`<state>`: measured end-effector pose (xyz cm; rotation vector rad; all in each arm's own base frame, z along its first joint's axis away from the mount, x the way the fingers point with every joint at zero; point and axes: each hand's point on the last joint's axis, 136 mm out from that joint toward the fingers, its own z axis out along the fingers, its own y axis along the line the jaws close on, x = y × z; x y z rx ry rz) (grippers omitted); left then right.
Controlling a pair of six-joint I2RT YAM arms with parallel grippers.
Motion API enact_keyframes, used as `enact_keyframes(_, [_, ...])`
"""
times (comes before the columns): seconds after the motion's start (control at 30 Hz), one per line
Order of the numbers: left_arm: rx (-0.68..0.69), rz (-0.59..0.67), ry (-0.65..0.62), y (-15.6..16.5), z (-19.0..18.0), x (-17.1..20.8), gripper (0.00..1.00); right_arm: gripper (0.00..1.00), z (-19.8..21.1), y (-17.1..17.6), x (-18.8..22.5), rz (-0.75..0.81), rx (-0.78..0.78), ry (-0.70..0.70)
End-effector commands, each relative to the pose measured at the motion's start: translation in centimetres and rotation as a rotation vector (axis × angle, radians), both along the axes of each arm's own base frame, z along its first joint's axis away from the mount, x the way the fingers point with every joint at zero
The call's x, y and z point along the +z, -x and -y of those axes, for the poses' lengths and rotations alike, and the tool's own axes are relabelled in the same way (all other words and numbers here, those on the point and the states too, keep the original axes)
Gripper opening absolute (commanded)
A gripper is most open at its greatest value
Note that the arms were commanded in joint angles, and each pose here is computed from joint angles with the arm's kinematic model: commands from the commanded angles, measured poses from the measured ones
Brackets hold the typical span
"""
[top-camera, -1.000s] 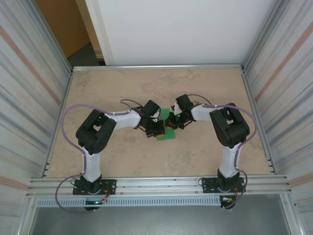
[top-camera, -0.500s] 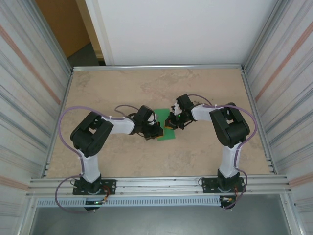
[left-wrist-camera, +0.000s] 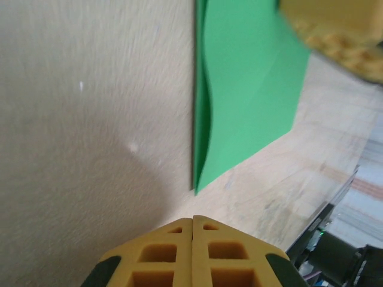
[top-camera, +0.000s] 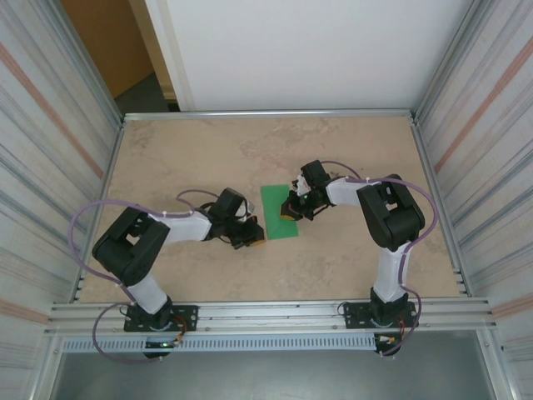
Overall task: Fold a paper plane with a square sheet of paper (pick it up from the middle)
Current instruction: Fold the triangle a second time at the center of the table.
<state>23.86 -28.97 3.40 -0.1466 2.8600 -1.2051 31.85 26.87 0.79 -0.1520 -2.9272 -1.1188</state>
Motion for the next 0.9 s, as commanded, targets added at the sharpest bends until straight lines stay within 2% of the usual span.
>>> enact_keyframes(0.0, [-0.008, 0.058, 0.067, -2.4, 1.7, 3.2, 0.00, 0.00, 6.2, 5.7, -8.3, -0.223, -0.027, 0.338])
enact_keyframes(0.27, [-0.020, -0.002, 0.023, -3.5, 3.5, 0.6, 0.00, 0.00, 5.8, 5.3, -7.9, -0.214, -0.034, 0.317])
enact_keyframes(0.5, [-0.026, -0.072, -0.089, -1.4, 2.0, -2.5, 0.00, 0.00, 4.5, 4.2, -6.4, -0.186, -0.022, 0.260])
enact_keyframes(0.7, [-0.012, -0.109, -0.144, -0.2, 0.7, -4.5, 0.00, 0.01, 2.5, 1.7, -1.7, -0.052, 0.043, 0.205])
enact_keyframes(0.87, [-0.013, -0.114, -0.166, 0.1, 0.3, -4.9, 0.00, 0.09, 0.2, 0.0, 4.1, 0.093, 0.090, 0.090])
